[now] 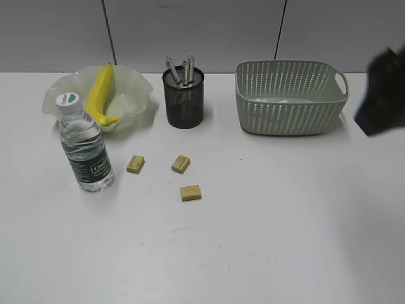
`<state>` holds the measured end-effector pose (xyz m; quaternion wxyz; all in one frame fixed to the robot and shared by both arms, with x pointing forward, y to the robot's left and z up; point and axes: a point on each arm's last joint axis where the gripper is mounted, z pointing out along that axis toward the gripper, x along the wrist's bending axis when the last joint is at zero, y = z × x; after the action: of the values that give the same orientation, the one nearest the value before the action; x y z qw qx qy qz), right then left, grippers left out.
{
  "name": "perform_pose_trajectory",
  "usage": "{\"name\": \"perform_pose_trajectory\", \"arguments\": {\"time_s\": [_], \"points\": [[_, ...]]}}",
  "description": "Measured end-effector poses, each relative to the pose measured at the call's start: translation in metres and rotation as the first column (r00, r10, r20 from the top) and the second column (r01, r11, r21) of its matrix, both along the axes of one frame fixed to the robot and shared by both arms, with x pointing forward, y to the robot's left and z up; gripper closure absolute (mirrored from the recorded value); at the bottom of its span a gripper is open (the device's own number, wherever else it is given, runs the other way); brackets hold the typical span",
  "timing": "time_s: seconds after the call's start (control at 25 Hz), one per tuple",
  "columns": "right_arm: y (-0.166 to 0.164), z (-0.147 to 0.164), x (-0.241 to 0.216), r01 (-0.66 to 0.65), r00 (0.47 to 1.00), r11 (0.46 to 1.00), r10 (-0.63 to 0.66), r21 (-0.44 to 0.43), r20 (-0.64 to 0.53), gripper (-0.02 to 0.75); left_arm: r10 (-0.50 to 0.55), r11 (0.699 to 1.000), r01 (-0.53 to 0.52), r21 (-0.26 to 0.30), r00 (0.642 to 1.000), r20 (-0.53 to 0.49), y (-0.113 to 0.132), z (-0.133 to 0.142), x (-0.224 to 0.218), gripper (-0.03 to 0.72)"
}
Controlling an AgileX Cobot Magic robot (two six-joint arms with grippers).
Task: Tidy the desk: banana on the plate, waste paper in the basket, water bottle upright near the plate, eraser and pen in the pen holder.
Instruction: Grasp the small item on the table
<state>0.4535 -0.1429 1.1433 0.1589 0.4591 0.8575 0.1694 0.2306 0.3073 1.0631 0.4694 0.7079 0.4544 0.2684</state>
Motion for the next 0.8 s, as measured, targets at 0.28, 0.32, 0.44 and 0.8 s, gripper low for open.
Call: {"name": "perform_pose_trajectory", "arguments": {"time_s": [0.28,0.32,0.44,0.8], "points": [[-0.066,-0.038,-0.081,0.005,1.000,1.000,-0.005,-0.023,-0.026,0.176,0.000,1.000,0.000,0.000,1.000,0.000,0.000,0.000,0.000,0.304],[-0.075,-0.042,-0.092,0.004,1.000,1.000,-0.005,-0.014,-0.015,0.176,0.000,1.000,0.000,0.000,1.000,0.000,0.000,0.000,0.000,0.304],[-0.098,-0.052,-0.122,0.004,0.998,0.999,-0.008,0.053,0.061,0.176,0.000,1.000,0.000,0.000,1.000,0.000,0.000,0.000,0.000,0.304],[-0.152,-0.080,-0.193,-0.087,0.921,0.934,-0.057,0.346,0.386,0.176,-0.001,1.000,0.001,0.000,1.000,-0.001,0.000,0.000,0.000,0.304]]}}
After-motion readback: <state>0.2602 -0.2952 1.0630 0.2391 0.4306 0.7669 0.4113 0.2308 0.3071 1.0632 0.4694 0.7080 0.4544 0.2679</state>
